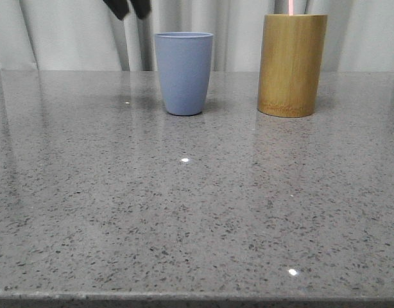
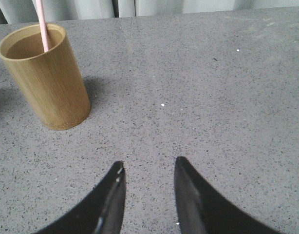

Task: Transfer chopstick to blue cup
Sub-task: 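Release the blue cup and lift the left gripper away, then reach the right gripper over the bamboo holder and grasp the pink stick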

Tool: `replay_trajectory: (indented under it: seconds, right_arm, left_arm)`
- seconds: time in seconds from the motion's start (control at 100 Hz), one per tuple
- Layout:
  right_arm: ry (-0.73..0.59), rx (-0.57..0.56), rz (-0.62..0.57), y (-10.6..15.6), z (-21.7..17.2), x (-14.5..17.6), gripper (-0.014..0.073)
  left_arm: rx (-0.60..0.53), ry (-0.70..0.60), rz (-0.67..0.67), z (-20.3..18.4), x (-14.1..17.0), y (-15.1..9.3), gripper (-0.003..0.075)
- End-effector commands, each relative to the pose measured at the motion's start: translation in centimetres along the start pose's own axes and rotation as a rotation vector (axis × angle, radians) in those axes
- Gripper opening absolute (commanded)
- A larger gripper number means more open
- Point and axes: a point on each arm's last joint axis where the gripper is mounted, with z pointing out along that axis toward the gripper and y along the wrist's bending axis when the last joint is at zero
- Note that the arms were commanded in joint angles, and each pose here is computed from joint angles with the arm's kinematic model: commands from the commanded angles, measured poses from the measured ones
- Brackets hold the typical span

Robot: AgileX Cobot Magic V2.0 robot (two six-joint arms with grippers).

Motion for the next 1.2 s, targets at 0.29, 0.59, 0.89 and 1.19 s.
replay_trajectory:
  seconds: [0.29, 0.59, 0.89, 1.19]
  right_arm:
    - [-0.154, -0.004, -0.007, 0.1, -0.6, -2.2, 0.0273]
    - [-0.129, -0.003, -0.007, 0.1, -0.5, -2.0, 0.0273]
    - [-0.090, -0.009, -0.010, 0.2, -0.5, -1.6, 0.0273]
    - [-0.085, -0.021, -0.020, 0.4, -0.1, -2.0, 0.0273]
  left_arm:
    - [-0.144, -0.171, -0.103, -10.5, 1.1, 5.4, 0.0264]
    - [-0.239, -0.233, -0.174, -14.5, 4.5, 8.5, 0.0264]
    - [-0.266, -0.315, -0.179, -16.3, 9.6, 8.1, 0.0264]
    - [-0.268, -0.400, -0.168, -16.7, 16.3, 6.8, 0.0264]
